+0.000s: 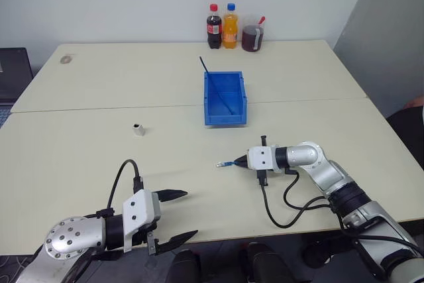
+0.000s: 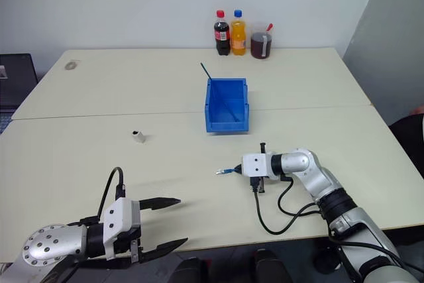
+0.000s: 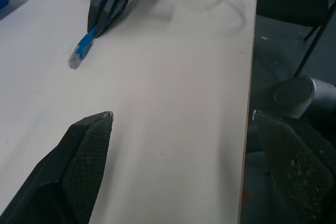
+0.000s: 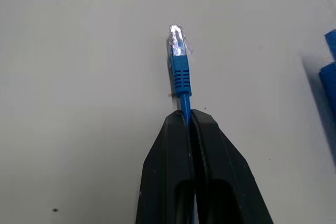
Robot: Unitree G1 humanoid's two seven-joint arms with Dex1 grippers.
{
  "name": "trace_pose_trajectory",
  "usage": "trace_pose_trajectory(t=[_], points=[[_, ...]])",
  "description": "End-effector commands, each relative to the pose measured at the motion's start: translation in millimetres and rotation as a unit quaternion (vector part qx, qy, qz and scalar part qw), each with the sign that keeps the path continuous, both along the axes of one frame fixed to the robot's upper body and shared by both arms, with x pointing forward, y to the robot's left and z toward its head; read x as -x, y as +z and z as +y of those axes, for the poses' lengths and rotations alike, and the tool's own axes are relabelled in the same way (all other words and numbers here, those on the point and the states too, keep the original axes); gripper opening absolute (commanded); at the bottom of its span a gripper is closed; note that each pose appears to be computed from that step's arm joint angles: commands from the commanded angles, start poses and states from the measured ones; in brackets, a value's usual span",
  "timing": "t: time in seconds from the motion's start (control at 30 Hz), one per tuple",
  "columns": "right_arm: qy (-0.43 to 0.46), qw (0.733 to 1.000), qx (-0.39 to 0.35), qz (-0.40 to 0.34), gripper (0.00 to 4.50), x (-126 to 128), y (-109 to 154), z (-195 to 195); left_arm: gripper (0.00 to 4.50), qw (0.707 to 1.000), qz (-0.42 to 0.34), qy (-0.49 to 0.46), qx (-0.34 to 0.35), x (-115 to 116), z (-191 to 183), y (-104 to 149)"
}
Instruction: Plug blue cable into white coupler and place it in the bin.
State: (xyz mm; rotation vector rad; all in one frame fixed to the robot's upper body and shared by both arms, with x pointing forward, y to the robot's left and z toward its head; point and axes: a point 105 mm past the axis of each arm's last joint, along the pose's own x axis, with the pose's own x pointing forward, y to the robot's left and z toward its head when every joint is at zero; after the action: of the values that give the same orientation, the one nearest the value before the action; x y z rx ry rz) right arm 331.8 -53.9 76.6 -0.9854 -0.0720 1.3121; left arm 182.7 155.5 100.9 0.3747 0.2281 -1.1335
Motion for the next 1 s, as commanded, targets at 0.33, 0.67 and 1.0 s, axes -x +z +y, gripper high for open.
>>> trace_pose_trajectory(t=[0.33, 0.67, 1.0], points=[[-0.019, 0.998, 0.044, -0.038, 1.60, 9, -27, -13, 4.50, 1.000, -0.029, -0.002, 0.000, 1, -3, 12], [-0.044, 0.976, -0.076, 0.199, 4.01, 31, -3, -2, 4.50, 0.999, -0.033, -0.006, 0.000, -3, -5, 11], [-0.141, 0.948, -0.175, 0.227, 4.16, -10, 19, 8, 4.50, 0.999, -0.034, -0.004, 0.002, -1, -6, 11]])
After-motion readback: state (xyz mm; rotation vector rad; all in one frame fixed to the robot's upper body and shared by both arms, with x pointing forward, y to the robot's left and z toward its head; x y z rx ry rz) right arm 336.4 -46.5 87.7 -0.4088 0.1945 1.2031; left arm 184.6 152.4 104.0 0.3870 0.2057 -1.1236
